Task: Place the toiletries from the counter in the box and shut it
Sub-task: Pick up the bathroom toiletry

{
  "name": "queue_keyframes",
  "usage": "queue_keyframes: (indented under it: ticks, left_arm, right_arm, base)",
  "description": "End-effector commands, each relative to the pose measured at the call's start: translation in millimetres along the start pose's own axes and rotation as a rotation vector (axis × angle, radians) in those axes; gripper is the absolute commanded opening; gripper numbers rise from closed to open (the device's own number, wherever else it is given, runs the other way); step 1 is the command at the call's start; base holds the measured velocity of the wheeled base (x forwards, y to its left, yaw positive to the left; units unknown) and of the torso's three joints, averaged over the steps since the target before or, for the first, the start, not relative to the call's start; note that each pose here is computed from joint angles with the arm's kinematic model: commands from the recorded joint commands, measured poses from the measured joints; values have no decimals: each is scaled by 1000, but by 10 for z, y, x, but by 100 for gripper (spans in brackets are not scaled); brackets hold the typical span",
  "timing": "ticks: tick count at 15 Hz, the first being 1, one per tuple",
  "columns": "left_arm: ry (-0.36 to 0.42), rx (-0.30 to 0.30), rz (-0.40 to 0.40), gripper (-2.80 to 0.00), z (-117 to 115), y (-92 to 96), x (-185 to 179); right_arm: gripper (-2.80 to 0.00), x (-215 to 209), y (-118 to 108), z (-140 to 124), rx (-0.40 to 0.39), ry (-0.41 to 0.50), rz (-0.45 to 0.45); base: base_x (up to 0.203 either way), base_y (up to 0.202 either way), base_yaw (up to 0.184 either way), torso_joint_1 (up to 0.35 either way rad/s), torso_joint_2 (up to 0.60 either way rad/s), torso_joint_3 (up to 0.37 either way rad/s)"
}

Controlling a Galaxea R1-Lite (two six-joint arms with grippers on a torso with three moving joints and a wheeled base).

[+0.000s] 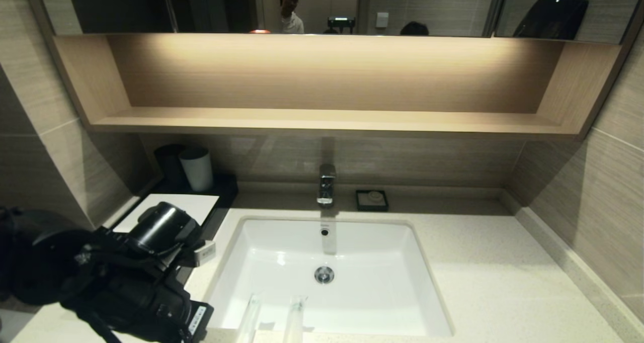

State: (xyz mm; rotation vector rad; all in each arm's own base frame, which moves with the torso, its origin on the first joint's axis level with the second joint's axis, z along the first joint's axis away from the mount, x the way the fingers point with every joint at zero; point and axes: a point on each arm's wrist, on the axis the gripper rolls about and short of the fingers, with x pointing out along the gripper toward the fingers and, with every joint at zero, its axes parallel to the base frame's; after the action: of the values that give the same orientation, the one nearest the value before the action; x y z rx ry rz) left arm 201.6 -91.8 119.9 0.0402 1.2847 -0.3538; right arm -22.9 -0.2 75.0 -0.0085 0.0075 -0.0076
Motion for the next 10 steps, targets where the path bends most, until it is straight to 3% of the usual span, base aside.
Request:
queue_keyframes:
  ticks: [1,6,10]
  left_arm:
    - [15,6,6,-280,6,-25,37]
    - [-22,9,15,-280,175,-61,-37]
    - [-14,6,25,-280,524,-114,-32]
  right_arm:
    - [-280,-1,0,-1,-1,-1,0]
    - [-280,0,0,-1,-1,0,0]
    - [-280,0,0,-1,0,-1,1]
  base:
    - [0,0,0,0,0,0]
    - [0,0,0,0,0,0]
    - [0,0,0,0,0,0]
